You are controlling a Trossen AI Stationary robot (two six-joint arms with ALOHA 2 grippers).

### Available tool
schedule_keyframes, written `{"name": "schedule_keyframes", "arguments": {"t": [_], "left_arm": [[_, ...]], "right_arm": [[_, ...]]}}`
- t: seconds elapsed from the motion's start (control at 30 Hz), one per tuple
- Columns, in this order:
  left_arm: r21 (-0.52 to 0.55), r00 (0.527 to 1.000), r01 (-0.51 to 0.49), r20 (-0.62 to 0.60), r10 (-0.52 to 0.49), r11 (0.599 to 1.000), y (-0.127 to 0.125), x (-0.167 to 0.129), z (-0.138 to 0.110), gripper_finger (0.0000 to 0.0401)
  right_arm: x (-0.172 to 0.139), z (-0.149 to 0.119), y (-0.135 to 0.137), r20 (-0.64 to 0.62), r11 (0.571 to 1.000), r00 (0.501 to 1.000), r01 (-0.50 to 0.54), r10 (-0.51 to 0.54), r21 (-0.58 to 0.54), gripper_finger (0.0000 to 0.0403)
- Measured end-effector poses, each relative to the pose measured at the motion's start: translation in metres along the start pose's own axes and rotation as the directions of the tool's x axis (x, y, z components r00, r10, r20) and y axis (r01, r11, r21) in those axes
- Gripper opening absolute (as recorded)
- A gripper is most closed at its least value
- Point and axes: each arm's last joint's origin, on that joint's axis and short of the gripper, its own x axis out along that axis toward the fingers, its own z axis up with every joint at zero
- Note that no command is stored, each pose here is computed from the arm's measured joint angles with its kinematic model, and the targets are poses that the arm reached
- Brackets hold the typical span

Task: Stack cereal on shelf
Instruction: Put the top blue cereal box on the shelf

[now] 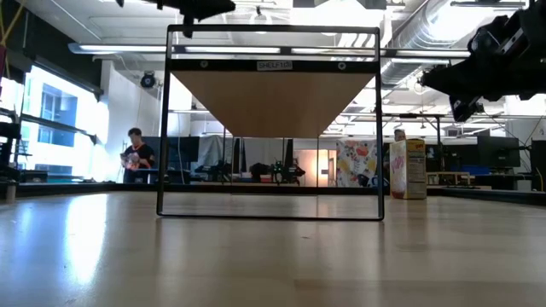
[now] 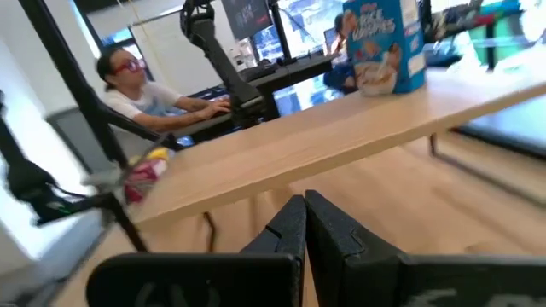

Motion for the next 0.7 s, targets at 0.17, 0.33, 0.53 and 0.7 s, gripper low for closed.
{"name": "schedule_keyframes", "arguments": {"t": [0.17, 0.33, 0.53, 0.7], "left_arm": [[-0.042, 0.999, 0.034, 0.034, -0.033, 0.999, -0.003, -0.007, 0.002, 0.0005], [-0.065, 0.998, 0.031, 0.052, -0.027, 0.997, -0.003, -0.007, 0.005, 0.0001], [-0.137, 0.983, -0.180, 0.013, 0.183, 0.974, 0.006, -0.003, -0.004, 0.0000], [-0.162, 0.952, -0.299, -0.124, 0.281, 0.940, 0.028, 0.012, -0.025, 0.0000]], "right_arm": [[-0.001, 0.016, 0.004, 0.171, 0.983, 0.985, -0.057, 0.027, 0.174, 0.0000], [-0.010, 0.042, 0.002, 0.471, 0.933, 0.861, 0.010, -0.191, 0.361, 0.0000], [0.012, 0.065, 0.005, 0.282, 0.842, 0.929, 0.055, -0.240, 0.537, 0.0000], [0.061, 0.084, 0.000, 0.056, 0.826, 0.974, 0.156, -0.221, 0.541, 0.0000]]}}
